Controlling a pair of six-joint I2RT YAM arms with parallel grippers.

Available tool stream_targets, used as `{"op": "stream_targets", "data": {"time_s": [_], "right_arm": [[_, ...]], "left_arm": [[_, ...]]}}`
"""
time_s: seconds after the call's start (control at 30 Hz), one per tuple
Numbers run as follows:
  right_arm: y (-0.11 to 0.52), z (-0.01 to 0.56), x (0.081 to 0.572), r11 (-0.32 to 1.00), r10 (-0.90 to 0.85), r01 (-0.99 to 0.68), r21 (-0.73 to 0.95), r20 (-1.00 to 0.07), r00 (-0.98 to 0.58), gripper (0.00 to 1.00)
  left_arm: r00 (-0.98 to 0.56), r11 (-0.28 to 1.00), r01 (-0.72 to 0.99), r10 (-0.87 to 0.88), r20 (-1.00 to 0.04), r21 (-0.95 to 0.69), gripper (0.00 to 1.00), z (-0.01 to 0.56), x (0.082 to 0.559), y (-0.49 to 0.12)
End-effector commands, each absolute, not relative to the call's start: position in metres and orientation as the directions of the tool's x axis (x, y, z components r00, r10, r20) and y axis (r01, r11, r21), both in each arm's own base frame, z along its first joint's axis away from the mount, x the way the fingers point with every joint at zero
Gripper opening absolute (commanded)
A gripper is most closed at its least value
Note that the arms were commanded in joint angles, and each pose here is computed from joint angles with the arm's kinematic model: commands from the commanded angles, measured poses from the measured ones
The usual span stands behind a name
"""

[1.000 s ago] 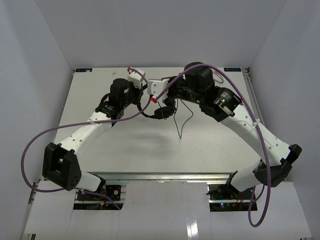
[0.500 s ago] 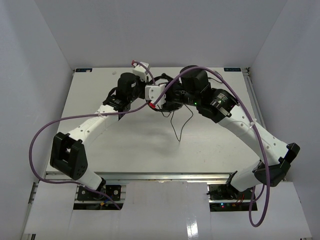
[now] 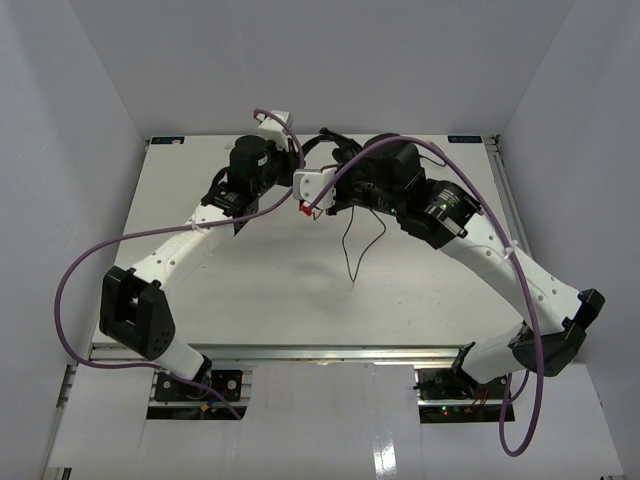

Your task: Wrap the headphones

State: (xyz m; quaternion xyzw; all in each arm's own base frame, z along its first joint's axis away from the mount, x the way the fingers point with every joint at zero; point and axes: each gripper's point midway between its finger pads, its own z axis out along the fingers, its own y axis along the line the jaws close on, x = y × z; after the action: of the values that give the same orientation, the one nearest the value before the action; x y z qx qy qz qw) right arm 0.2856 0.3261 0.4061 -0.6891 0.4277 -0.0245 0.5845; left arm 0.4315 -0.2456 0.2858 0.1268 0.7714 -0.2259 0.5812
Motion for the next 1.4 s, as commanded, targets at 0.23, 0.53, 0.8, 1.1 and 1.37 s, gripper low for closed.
{"op": "stream_targets", "data": {"time_s": [0.23,0.53,0.8,1.1,1.37], "right_arm": [[0.311,0.463,0.305,0.172,-0.64,-0.41,-0.896,-0.418,0.645,0.08],[0.311,0.453,0.332,0.194,-0.674,-0.404,-0.894,-0.421,0.608,0.08],[0.323,0.438,0.353,0.204,-0.657,-0.462,-0.863,-0.47,0.589,0.08],[0.319,0.42,0.392,0.247,-0.634,-0.541,-0.804,-0.556,0.537,0.08],[0.305,0.377,0.427,0.273,-0.612,-0.657,-0.702,-0.654,0.444,0.08]], "left_arm": [[-0.316,0.852,0.503,0.023,-0.948,-0.147,0.0,0.253,0.408,-0.238],[-0.315,0.773,0.623,0.104,-0.943,-0.122,0.0,0.237,0.374,-0.245],[-0.291,0.703,0.704,0.155,-0.944,-0.101,0.0,0.239,0.347,-0.25],[-0.238,0.655,0.753,0.175,-0.955,-0.068,0.0,0.256,0.322,-0.249],[-0.186,0.637,0.768,0.131,-0.974,-0.061,0.0,0.293,0.304,-0.243]]}}
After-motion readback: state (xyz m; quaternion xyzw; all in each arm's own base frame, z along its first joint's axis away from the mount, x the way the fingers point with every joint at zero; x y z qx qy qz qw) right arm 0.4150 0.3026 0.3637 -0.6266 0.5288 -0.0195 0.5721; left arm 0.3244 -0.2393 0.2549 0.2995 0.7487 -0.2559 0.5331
